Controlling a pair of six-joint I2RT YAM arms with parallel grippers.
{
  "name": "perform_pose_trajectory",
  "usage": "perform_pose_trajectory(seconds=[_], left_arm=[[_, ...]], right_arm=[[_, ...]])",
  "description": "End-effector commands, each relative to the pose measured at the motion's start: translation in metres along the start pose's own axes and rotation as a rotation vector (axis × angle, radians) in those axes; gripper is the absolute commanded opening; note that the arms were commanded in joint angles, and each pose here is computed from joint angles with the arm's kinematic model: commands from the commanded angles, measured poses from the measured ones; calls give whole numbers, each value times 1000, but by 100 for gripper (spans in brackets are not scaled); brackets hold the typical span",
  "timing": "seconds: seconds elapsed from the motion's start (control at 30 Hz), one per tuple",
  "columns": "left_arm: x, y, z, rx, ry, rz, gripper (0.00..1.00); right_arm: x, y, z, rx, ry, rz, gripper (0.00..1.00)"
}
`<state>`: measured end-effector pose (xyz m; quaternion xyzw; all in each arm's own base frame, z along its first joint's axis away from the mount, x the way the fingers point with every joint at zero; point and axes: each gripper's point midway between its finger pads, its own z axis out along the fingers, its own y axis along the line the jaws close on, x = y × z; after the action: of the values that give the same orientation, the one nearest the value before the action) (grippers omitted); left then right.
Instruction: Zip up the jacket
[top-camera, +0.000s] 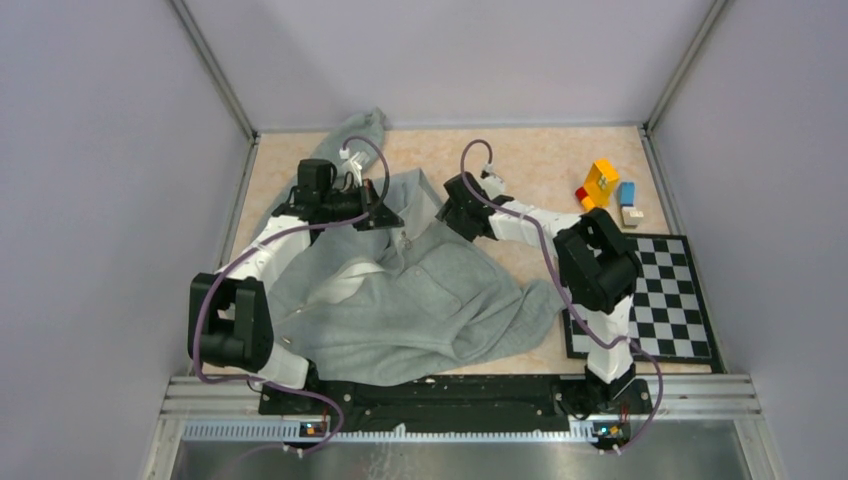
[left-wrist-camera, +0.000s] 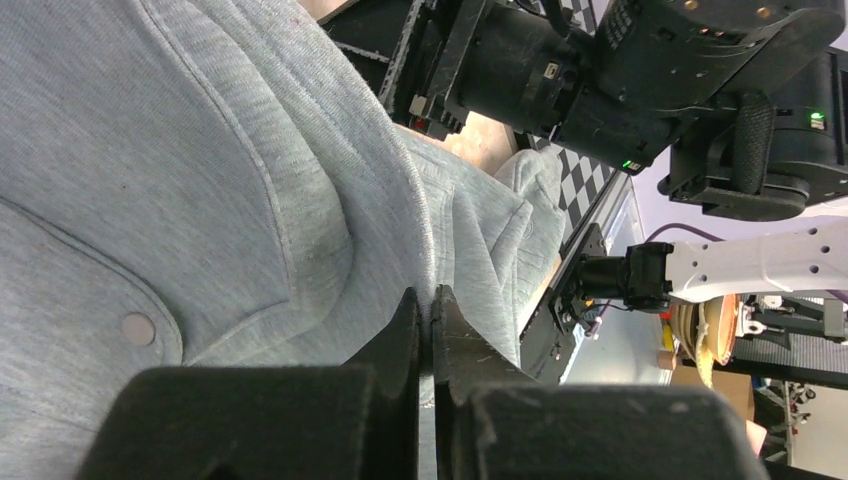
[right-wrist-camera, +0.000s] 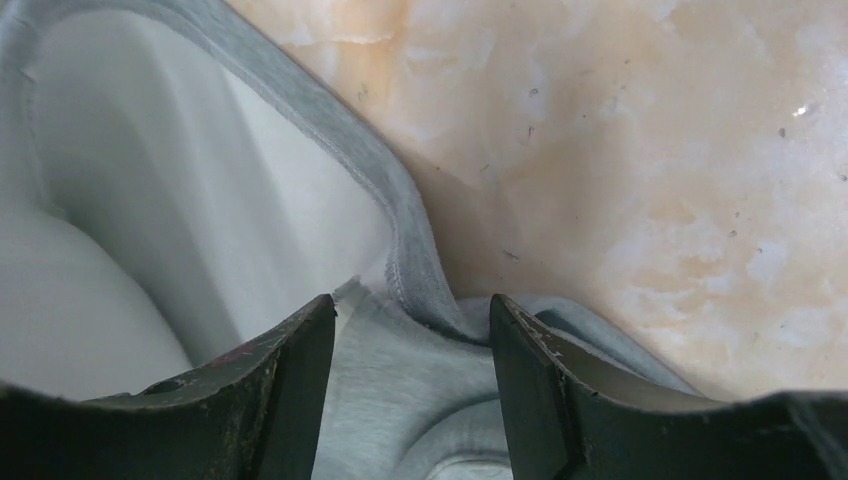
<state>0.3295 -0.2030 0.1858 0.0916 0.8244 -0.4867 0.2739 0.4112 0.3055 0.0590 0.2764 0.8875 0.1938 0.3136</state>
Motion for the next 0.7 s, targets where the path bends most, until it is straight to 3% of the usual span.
perform_pose_trajectory(seconds=[0.0,0.3,0.43,0.67], left_arm=[[-2,-11,-3,43,-10,28,0],[-2,-14,-4,50,-13,30,0],[-2,-16,-4,60,-14,30,0],[-1,-14,-4,53,-15,30,0]], right_arm=[[-8,3,4,-6,-54,-95,57],[-6,44,-49,-445,-111,-521,57],[-7,51,-55,-510,-141,-710,57],[-16,61,-47,-652,-69,-764,55]])
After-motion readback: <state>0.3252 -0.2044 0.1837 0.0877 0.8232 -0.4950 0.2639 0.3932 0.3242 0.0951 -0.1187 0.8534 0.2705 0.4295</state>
